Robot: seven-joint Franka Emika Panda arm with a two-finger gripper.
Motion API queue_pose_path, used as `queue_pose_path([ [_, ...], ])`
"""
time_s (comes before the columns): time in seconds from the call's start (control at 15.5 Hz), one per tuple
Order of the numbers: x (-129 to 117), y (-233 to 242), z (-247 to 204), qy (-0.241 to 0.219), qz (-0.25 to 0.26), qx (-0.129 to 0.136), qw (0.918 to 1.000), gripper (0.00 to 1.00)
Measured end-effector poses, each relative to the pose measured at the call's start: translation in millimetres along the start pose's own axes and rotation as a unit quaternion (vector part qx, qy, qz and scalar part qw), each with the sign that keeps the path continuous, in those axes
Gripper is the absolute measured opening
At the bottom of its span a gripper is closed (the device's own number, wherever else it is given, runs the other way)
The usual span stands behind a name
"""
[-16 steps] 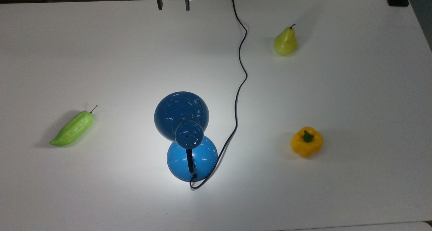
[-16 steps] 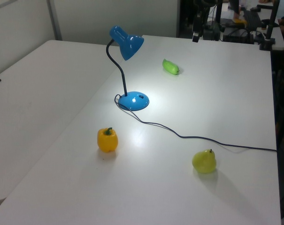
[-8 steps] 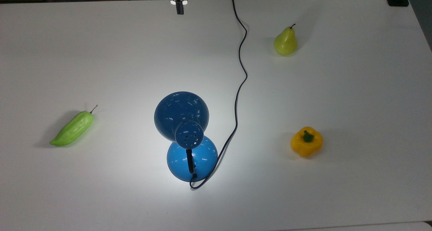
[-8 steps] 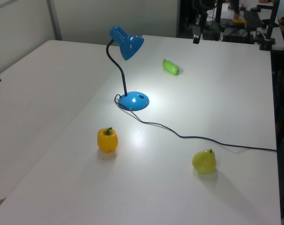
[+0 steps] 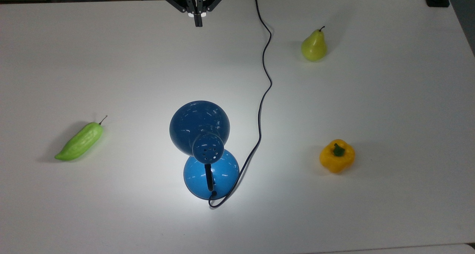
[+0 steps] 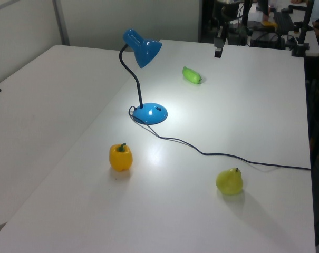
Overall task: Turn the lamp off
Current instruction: 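Lower the gripper over the switch on the blue lamp base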
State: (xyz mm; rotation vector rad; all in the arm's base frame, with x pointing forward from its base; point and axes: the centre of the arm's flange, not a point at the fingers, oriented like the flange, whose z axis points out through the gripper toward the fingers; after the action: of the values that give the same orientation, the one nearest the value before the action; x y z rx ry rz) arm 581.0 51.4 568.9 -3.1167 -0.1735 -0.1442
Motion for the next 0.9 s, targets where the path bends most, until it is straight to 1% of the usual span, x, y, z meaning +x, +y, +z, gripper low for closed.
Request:
queue_pose_path([
  [0.58, 41.3, 2.3, 84.4, 0.058, 0.000, -0.006, 0.9983, 0.01],
  [0.9, 62.3, 2.8, 126.3, 0.104, -0.001, -0.010, 0.9945, 0.01],
])
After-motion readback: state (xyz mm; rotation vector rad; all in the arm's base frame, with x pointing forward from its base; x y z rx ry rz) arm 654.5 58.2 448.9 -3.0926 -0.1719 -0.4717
